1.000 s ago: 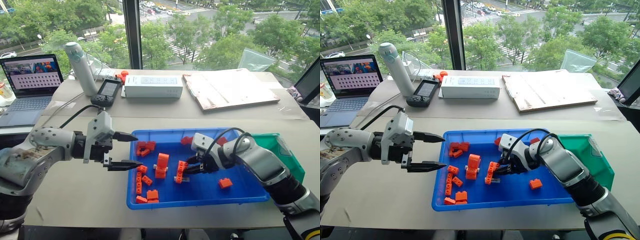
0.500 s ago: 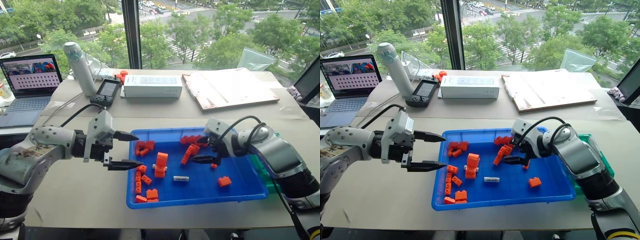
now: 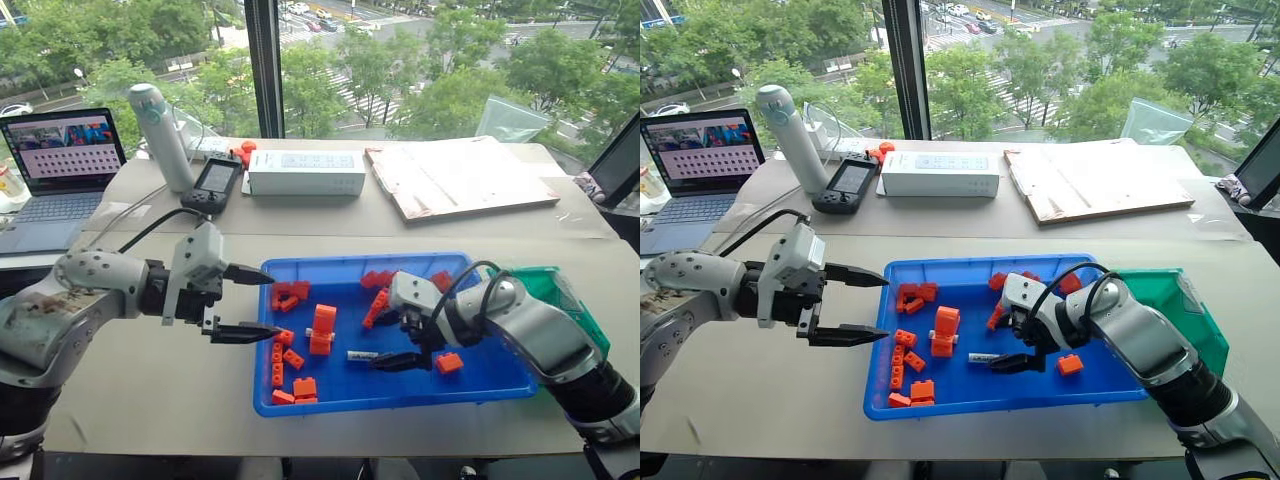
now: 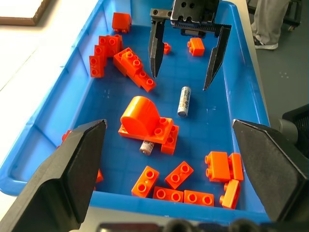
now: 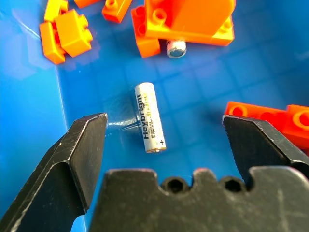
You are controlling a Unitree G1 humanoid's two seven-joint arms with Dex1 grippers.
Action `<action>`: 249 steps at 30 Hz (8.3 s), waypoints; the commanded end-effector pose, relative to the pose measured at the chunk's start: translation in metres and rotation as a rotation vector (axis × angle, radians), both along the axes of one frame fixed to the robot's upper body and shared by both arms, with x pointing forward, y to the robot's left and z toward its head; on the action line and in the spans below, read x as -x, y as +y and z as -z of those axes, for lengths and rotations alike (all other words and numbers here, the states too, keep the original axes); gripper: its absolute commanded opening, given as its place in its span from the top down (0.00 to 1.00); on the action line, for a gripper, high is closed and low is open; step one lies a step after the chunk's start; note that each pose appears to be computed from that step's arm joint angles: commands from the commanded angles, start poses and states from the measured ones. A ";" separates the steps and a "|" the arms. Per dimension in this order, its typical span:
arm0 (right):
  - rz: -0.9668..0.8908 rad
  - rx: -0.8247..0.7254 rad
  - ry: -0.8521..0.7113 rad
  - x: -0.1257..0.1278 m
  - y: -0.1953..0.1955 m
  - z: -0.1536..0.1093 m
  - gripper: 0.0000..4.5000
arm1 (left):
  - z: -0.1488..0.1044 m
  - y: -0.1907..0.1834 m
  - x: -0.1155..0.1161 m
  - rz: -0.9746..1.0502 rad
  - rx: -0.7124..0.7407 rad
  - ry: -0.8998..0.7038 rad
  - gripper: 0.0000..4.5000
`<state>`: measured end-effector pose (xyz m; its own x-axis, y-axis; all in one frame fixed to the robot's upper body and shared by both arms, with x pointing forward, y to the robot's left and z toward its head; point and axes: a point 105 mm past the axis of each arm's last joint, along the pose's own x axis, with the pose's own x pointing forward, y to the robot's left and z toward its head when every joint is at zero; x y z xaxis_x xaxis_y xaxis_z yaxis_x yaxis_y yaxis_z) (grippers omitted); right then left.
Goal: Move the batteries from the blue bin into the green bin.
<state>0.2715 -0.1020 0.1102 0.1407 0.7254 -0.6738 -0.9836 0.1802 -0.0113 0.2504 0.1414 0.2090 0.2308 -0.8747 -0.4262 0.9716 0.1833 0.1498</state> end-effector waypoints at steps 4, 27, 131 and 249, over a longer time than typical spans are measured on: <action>-0.039 -0.004 0.005 0.005 0.013 0.014 0.07 | -0.007 0.000 0.002 0.014 -0.012 -0.031 0.00; 0.137 -0.097 -0.134 0.001 -0.035 -0.078 0.98 | -0.002 -0.022 -0.015 0.135 0.040 -0.027 0.00; 0.176 -0.220 -0.205 -0.074 0.027 -0.051 1.00 | 0.011 0.004 0.009 0.037 -0.095 0.004 0.00; -0.054 -0.017 -0.143 -0.027 0.067 0.011 0.68 | 0.016 -0.003 0.008 0.082 -0.077 -0.012 0.00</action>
